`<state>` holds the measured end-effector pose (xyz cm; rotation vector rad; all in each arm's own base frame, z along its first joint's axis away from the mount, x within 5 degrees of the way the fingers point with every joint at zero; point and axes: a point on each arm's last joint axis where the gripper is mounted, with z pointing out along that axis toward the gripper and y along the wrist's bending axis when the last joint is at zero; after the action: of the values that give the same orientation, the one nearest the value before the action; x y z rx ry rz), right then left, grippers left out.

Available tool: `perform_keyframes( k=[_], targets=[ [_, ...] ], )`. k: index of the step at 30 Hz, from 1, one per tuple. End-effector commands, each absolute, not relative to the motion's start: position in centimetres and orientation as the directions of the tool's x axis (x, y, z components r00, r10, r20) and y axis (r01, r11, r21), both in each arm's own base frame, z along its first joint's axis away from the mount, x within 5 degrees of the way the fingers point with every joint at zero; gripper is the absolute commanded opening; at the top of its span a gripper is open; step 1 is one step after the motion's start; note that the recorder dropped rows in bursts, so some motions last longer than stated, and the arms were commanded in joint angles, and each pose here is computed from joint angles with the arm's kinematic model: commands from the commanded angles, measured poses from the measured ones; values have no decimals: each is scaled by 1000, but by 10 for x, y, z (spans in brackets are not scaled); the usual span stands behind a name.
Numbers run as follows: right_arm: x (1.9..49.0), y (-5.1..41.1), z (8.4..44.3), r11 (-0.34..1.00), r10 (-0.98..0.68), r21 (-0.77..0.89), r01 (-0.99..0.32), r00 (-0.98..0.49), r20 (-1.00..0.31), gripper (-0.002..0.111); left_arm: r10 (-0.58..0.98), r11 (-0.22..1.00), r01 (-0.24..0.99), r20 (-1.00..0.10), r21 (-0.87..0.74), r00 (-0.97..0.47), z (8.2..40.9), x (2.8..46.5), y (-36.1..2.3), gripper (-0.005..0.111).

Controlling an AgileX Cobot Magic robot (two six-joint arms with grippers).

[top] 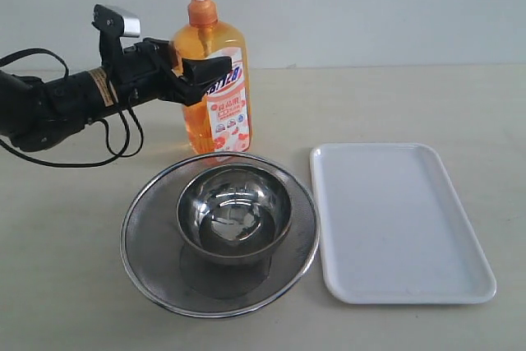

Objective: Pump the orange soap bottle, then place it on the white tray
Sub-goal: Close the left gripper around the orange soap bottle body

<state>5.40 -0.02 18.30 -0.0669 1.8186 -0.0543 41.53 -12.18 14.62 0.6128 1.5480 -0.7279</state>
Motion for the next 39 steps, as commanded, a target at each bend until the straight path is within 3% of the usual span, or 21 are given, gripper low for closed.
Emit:
perform_keyframes(
  k=[1,5,29,30,33,37,39],
  targets=[
    [54,0,184,997,-75,-74,-14,-234,-969,3,-43,677,719,-984,-156,-173,137,415,-120,87],
    [54,0,184,997,-75,-74,-14,-234,-969,3,-51,674,722,-985,-157,-167,138,415,-120,96],
    [54,0,184,997,-75,-74,-14,-234,-969,3,-61,678,728,-995,-100,-80,134,436,-132,95],
    [54,0,184,997,-75,-74,-14,-234,-969,3,-69,684,722,-995,-104,-78,135,437,-132,92],
    [54,0,184,997,-75,-74,-13,-232,-970,3,-64,698,707,-994,-110,-91,134,438,-131,67],
    [54,0,184,997,-75,-74,-13,-232,-970,3,-42,707,699,-993,-105,-108,131,439,-130,7],
    [54,0,184,997,-75,-74,-13,-232,-970,3,-26,703,705,-995,-87,-97,131,438,-130,6]
  ],
)
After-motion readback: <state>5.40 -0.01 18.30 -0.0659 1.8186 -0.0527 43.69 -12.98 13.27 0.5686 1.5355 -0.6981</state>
